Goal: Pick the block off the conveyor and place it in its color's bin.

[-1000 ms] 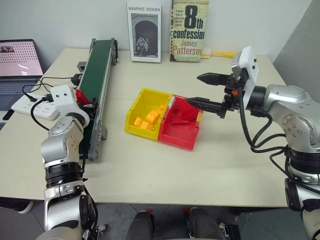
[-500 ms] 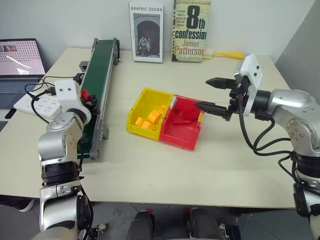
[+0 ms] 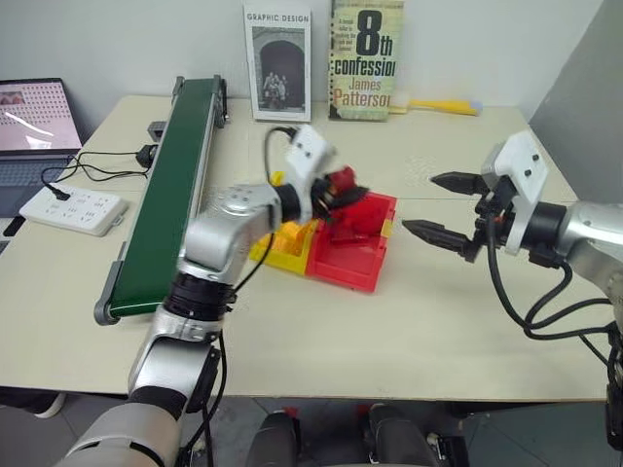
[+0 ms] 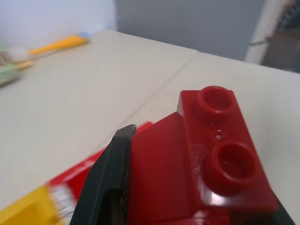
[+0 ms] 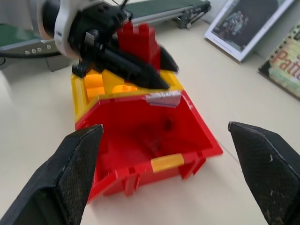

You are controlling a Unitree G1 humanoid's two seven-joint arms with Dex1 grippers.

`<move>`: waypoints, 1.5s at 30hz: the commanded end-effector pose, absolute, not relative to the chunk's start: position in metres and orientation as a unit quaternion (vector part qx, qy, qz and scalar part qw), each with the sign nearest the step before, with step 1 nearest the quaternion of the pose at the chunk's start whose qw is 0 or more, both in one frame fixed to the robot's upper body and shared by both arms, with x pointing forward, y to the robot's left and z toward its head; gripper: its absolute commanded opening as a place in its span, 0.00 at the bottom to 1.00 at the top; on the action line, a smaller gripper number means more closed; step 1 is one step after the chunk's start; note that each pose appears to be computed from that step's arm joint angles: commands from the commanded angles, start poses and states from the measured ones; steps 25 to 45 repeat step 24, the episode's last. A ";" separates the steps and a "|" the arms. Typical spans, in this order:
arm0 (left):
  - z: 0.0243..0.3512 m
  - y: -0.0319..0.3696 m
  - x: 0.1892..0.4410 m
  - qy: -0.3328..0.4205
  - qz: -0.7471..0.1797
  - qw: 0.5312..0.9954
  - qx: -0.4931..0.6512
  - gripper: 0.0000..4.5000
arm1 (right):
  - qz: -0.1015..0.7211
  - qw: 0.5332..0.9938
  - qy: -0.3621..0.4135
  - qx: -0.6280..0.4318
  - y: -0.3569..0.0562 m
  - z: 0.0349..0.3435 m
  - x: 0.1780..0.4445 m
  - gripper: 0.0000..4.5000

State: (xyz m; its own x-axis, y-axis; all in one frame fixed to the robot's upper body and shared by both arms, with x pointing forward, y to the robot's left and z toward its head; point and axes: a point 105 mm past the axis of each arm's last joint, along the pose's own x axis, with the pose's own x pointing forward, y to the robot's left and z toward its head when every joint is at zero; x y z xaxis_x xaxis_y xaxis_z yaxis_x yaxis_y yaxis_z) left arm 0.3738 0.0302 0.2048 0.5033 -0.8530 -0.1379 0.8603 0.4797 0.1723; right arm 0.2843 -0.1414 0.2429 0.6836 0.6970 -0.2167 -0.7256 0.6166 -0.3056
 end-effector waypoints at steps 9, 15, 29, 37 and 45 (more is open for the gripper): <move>0.208 0.030 0.381 -0.002 -0.528 0.839 0.131 0.85 | 0.357 0.914 0.024 -0.193 -0.152 0.249 0.273 1.00; 0.227 0.081 0.379 0.005 -0.504 0.846 0.172 0.98 | 0.373 0.905 0.029 -0.201 -0.151 0.247 0.280 1.00; 0.233 0.177 0.342 0.076 -0.455 0.855 0.237 0.98 | 0.419 0.882 0.040 -0.213 -0.152 0.240 0.301 1.00; 0.233 0.177 0.342 0.076 -0.455 0.855 0.237 0.98 | 0.419 0.882 0.040 -0.213 -0.152 0.240 0.301 1.00; 0.233 0.177 0.342 0.076 -0.455 0.855 0.237 0.98 | 0.419 0.882 0.040 -0.213 -0.152 0.240 0.301 1.00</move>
